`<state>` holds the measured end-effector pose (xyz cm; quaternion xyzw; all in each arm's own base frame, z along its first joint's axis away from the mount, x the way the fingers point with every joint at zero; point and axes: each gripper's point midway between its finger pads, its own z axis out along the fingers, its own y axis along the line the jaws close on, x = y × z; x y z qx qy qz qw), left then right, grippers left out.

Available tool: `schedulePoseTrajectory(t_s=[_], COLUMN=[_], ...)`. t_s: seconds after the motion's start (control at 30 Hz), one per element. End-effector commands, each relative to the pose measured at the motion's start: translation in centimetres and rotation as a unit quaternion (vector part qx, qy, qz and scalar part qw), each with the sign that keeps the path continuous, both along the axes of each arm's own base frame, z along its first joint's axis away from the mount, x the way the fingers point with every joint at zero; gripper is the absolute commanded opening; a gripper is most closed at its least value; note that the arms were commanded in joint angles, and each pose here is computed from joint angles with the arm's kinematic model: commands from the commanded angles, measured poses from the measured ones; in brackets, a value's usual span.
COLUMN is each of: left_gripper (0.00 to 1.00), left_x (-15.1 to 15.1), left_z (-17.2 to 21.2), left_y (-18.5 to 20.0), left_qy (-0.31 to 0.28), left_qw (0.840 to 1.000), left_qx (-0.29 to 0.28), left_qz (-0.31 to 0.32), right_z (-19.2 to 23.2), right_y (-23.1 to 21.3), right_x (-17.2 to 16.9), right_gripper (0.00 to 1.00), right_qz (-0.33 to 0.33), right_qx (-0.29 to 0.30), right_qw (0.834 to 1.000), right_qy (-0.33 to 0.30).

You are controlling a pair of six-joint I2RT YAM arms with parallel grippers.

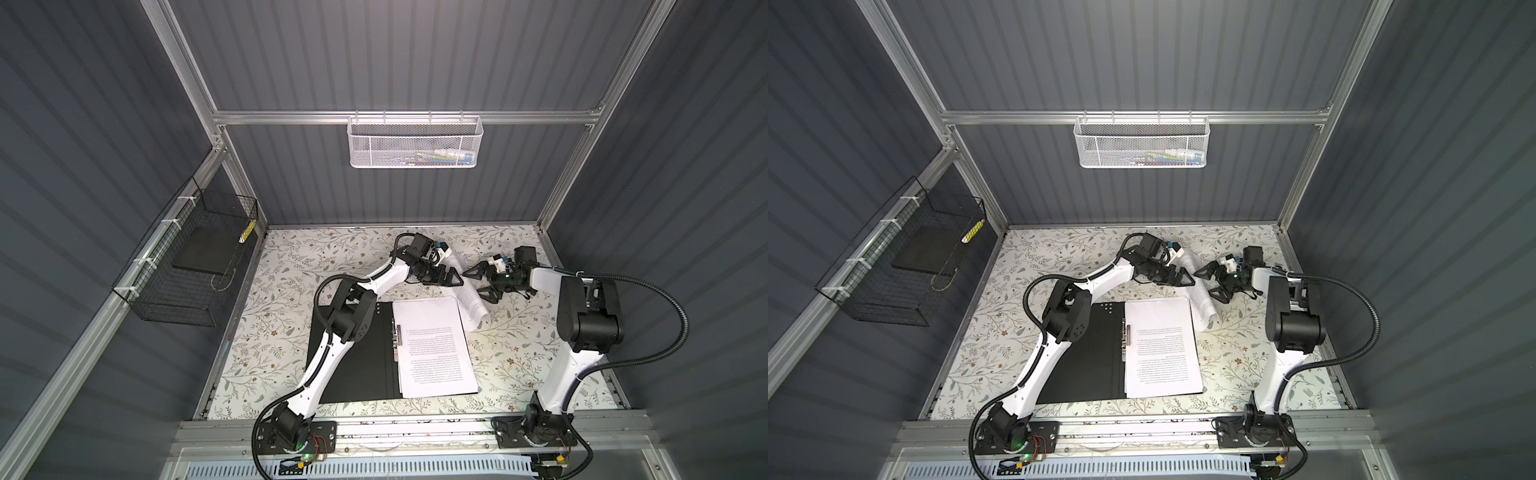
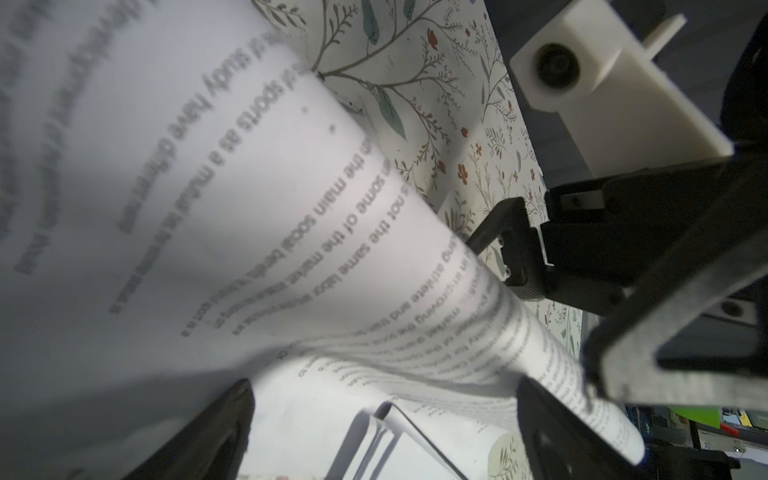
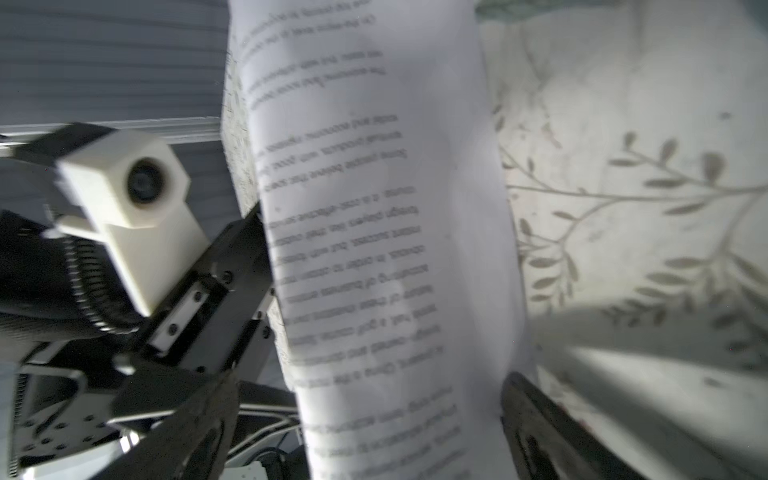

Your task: Put the files into the folder

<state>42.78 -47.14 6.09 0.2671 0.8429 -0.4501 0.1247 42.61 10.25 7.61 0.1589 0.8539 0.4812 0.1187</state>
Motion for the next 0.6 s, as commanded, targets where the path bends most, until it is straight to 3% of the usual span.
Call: schedulePoseTrajectory(t_s=[0.0, 0.2, 0.37, 0.57], left_gripper=[0.99, 0.99, 0.99, 0.99], left_x=[-1.3, -1.2, -1.1, -0.9], left_z=[-5.6, -5.8, -5.6, -5.8], left_y=[2.8, 3.1, 3.6, 3.9], left_qy=[0.072, 0.08, 0.079, 0.082], left_qw=[0.994, 0.994, 0.994, 0.994], left_qx=[0.075, 0.07, 0.069, 0.068], left_qz=[0.025, 0.029, 0.033, 0.036], right_z=[3.6, 4.4, 2.4, -0.4], right_y=[0.9, 1.7, -0.1, -4.4], right_x=[0.9, -0.7, -2.5, -3.7], right_gripper=[0.99, 0.99, 0.99, 0.99], right_qz=[0.005, 0.001, -0.028, -0.087], right_qx=[0.063, 0.084, -0.01, -0.096], right_qw=[0.997, 0.995, 0.999, 0.991], right_qy=[-0.048, -0.053, -0.038, 0.018])
